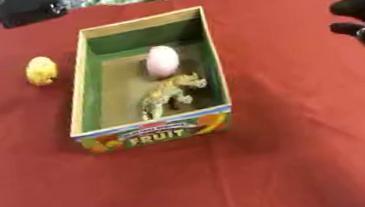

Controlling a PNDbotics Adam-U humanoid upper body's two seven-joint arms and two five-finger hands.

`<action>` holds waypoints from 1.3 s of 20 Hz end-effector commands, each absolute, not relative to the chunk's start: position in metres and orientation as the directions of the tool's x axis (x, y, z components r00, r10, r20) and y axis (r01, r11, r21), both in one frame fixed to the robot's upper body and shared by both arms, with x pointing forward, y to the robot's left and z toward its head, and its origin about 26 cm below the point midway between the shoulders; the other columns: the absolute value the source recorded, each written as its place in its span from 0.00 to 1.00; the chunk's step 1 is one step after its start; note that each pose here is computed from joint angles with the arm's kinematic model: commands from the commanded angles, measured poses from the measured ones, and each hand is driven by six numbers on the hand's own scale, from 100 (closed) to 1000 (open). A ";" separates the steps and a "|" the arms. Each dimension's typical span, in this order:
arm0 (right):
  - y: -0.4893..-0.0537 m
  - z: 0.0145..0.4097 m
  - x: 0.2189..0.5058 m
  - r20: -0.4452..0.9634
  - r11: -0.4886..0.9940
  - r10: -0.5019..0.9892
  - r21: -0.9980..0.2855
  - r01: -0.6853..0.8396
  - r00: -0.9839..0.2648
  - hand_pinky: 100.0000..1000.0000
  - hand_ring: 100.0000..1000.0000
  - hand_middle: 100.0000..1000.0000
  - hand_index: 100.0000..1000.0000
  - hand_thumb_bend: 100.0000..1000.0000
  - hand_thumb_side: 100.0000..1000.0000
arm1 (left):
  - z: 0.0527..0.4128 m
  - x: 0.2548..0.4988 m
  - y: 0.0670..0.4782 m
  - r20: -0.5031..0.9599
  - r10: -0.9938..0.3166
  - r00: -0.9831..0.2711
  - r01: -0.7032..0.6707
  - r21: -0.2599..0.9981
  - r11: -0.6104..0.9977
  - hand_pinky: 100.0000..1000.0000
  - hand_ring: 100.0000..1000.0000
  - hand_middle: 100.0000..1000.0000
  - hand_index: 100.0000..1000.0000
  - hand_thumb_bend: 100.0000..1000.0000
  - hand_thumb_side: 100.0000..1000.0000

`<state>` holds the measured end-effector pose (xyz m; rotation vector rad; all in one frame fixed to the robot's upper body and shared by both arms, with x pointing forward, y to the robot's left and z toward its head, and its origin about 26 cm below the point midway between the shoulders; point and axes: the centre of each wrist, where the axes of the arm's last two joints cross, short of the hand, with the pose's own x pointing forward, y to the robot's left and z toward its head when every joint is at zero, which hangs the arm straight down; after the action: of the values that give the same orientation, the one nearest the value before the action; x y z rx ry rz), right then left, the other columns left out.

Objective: Pick up objects on the table and place them in the box.

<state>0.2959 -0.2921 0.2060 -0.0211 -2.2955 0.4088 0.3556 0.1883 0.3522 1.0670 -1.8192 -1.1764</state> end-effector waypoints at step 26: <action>-0.297 0.212 0.293 0.693 0.944 0.171 -0.320 -0.086 -0.701 0.83 0.87 0.70 0.96 0.00 1.00 | 0.311 0.428 0.272 0.047 -0.999 0.025 0.087 0.995 0.049 0.60 0.82 0.86 1.00 0.66 0.80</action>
<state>0.2950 -0.2942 0.2044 -0.0353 -2.2898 0.4055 0.4301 0.2586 0.2966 1.0648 -1.1697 -1.2234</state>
